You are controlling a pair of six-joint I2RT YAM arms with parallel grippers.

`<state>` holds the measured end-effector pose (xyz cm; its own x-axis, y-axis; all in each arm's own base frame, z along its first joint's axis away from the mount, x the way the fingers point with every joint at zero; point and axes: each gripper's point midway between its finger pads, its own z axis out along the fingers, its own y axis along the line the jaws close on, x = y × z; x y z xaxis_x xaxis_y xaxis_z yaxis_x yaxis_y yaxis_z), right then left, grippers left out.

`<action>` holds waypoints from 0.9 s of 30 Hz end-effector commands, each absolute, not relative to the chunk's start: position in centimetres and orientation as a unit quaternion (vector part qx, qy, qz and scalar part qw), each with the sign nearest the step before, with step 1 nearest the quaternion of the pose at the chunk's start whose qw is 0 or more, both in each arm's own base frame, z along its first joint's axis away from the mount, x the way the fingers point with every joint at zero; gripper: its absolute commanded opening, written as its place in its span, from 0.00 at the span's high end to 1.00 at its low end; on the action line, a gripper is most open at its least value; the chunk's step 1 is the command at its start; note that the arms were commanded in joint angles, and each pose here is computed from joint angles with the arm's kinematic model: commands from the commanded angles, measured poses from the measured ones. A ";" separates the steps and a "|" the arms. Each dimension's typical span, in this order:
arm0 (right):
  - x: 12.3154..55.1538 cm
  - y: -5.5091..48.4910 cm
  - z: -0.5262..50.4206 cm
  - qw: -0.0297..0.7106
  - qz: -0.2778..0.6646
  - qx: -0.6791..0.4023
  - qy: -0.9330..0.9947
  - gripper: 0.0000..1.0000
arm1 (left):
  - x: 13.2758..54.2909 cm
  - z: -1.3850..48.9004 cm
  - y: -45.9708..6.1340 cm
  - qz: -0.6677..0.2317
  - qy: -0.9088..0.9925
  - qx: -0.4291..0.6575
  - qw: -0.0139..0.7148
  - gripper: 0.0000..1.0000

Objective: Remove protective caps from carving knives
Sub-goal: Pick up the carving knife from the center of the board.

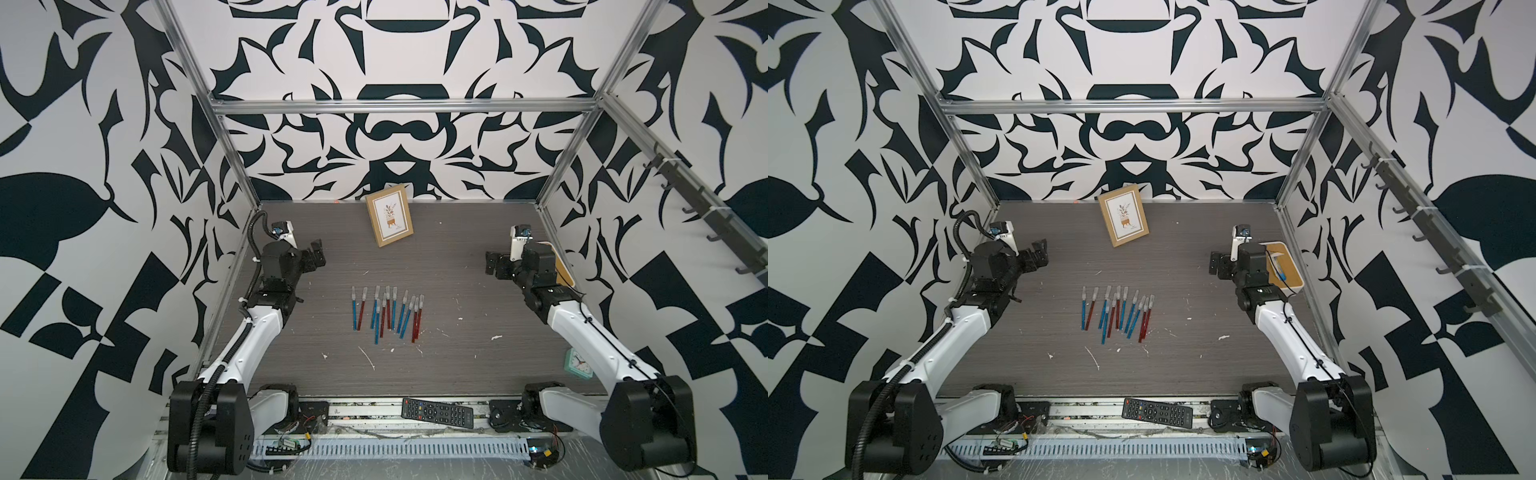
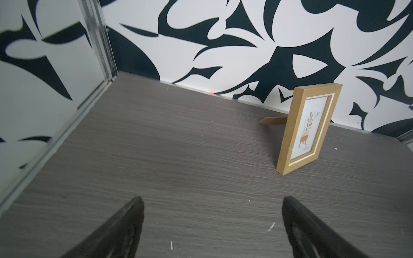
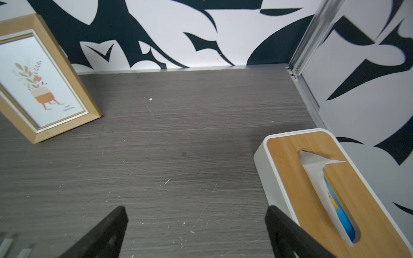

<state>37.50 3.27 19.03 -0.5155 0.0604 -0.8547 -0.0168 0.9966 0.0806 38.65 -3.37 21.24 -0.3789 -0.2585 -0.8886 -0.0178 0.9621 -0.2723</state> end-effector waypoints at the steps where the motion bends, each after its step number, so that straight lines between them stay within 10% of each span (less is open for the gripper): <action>1: 36.9 5.4 18.8 0.437 0.082 0.000 0.896 0.00 | 37.3 20.4 -4.6 -0.153 0.844 -0.116 0.501 0.00; 27: 38.4 12.8 15.4 0.313 0.168 0.001 0.935 0.01 | 30.3 15.7 -24.9 -0.201 0.934 0.068 0.288 0.02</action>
<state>38.02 12.20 14.31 -0.8135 0.0838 -0.5754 -0.1018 0.9537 0.2829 31.88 -23.49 16.76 -0.7782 -0.0493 -0.6261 0.2377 0.8996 -0.3663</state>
